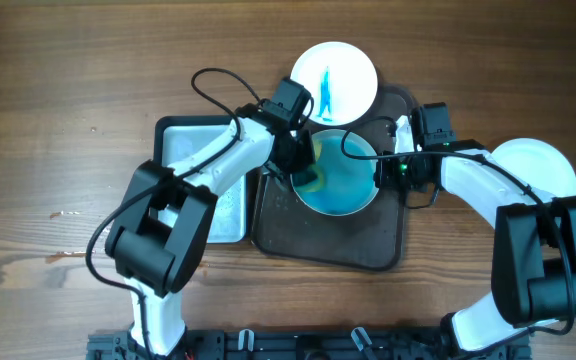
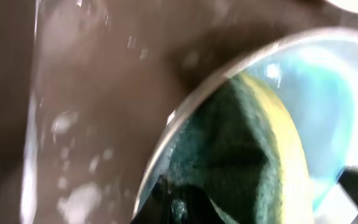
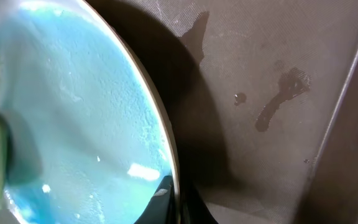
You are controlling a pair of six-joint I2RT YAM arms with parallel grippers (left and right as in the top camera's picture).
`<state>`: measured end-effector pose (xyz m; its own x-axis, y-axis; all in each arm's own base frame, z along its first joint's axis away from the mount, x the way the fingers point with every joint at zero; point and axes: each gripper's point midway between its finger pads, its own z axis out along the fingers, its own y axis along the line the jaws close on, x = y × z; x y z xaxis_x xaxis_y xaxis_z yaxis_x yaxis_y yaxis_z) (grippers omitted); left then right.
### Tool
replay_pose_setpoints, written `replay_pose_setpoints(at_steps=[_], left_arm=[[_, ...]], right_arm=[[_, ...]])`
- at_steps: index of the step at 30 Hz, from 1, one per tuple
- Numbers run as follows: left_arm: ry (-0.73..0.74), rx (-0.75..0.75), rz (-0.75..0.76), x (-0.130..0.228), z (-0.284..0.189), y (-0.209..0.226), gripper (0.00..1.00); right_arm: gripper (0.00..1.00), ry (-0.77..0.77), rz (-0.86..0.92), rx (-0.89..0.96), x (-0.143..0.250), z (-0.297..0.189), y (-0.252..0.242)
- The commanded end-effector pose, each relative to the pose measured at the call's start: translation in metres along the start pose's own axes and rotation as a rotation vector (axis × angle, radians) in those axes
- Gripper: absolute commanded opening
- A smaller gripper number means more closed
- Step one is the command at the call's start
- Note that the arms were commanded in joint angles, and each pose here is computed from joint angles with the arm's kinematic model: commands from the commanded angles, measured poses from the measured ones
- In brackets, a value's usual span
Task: Clean dirty plates on tray and stack at the side
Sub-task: 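Scrub the blue smear with the sponge while right gripper holds plate, then return the sponge to the basin and lift the plate with right gripper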
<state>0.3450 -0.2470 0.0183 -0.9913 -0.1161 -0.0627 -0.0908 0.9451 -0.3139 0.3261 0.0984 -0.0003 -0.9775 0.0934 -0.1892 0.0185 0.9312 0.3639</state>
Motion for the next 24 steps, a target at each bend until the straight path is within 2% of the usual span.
replay_pose_setpoints(at_steps=[1, 5, 8, 10, 14, 19, 21, 24], left_arm=[[0.078, 0.059, 0.041, 0.026, -0.020, -0.009, 0.04], [0.104, 0.166, 0.087, 0.038, -0.051, -0.029, 0.04], [0.054, 0.194, 0.121, 0.038, -0.083, -0.032, 0.04], [-0.008, 0.161, 0.107, 0.033, -0.108, -0.021, 0.04], [-0.147, -0.052, 0.012, 0.012, -0.143, 0.042, 0.04], [-0.239, -0.406, -0.138, -0.009, -0.156, 0.144, 0.04], [-0.250, -0.475, -0.181, -0.010, -0.147, 0.172, 0.04], [-0.224, -0.490, -0.230, -0.004, -0.122, 0.198, 0.04]], right_arm=[[0.04, 0.047, -0.014, 0.053, 0.014, 0.008, -0.012], [0.04, 0.047, -0.014, 0.053, 0.014, 0.008, -0.012], [0.04, 0.047, -0.014, 0.052, 0.014, 0.008, -0.012], [0.04, 0.047, -0.014, 0.053, 0.014, 0.008, -0.012], [0.04, 0.046, -0.014, 0.053, 0.014, 0.008, -0.012], [0.04, 0.026, -0.020, 0.048, 0.009, 0.008, -0.011], [0.04, 0.014, -0.020, 0.046, 0.006, 0.008, -0.010], [0.04, -0.002, -0.019, 0.039, 0.002, 0.008, -0.009]])
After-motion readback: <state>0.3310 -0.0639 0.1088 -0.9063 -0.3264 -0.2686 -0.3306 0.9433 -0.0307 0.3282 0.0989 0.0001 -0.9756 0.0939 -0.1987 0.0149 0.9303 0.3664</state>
